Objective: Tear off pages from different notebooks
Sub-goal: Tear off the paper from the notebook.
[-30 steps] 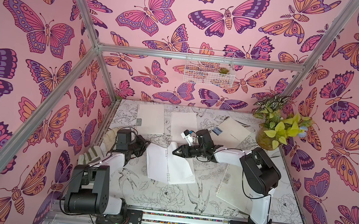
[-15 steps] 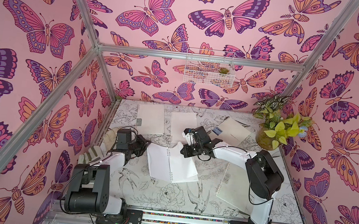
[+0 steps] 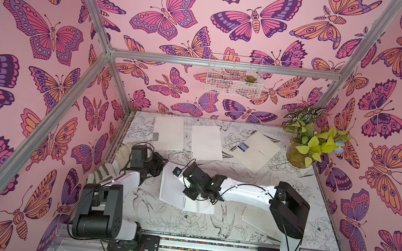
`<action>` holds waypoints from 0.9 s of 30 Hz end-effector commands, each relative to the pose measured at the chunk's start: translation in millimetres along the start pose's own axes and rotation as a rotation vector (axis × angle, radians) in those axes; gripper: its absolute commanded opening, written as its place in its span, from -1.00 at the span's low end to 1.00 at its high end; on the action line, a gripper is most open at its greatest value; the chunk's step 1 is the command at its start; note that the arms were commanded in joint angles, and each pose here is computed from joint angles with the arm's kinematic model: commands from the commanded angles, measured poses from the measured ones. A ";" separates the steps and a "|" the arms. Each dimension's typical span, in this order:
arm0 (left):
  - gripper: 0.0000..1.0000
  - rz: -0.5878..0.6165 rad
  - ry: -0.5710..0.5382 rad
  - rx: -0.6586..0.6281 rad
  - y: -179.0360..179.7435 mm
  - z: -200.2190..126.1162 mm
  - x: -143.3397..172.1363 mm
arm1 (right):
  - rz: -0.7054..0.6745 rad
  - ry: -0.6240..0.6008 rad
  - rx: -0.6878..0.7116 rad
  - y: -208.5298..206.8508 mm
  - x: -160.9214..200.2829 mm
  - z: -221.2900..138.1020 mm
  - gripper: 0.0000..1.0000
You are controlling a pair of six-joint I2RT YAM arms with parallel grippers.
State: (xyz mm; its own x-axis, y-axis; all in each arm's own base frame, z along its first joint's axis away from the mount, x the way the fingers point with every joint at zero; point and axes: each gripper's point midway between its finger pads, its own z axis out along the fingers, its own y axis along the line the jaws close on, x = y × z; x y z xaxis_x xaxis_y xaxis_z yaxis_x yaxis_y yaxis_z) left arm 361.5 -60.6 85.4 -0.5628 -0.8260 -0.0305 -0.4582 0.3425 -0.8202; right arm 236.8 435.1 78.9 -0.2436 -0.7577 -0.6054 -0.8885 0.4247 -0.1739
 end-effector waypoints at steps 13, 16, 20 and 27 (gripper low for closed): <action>-1.00 -0.063 -0.116 -0.031 13.2 6.7 -22.4 | -0.273 0.018 -0.057 65.4 31.8 0.2 -1.00; -1.00 -0.065 -0.119 -0.028 13.3 7.0 -22.8 | -0.230 0.012 0.005 47.2 36.5 -0.4 -1.00; -1.00 -0.069 -0.149 -0.041 17.1 4.1 -26.3 | -0.213 -0.024 -0.089 58.0 29.6 -15.5 -1.00; -1.00 -0.042 -0.122 0.009 5.5 5.2 -23.4 | -0.161 -0.034 -0.053 45.6 29.8 -8.5 -1.00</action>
State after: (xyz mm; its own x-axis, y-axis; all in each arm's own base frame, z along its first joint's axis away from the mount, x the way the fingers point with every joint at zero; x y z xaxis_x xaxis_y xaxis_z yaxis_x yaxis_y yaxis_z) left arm 354.6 -56.5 60.6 -0.5088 -0.8600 0.0382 -0.5511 0.2913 -0.7819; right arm 195.1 432.0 69.5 -0.0503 -0.7882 -0.6134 -0.9140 0.2839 -0.2898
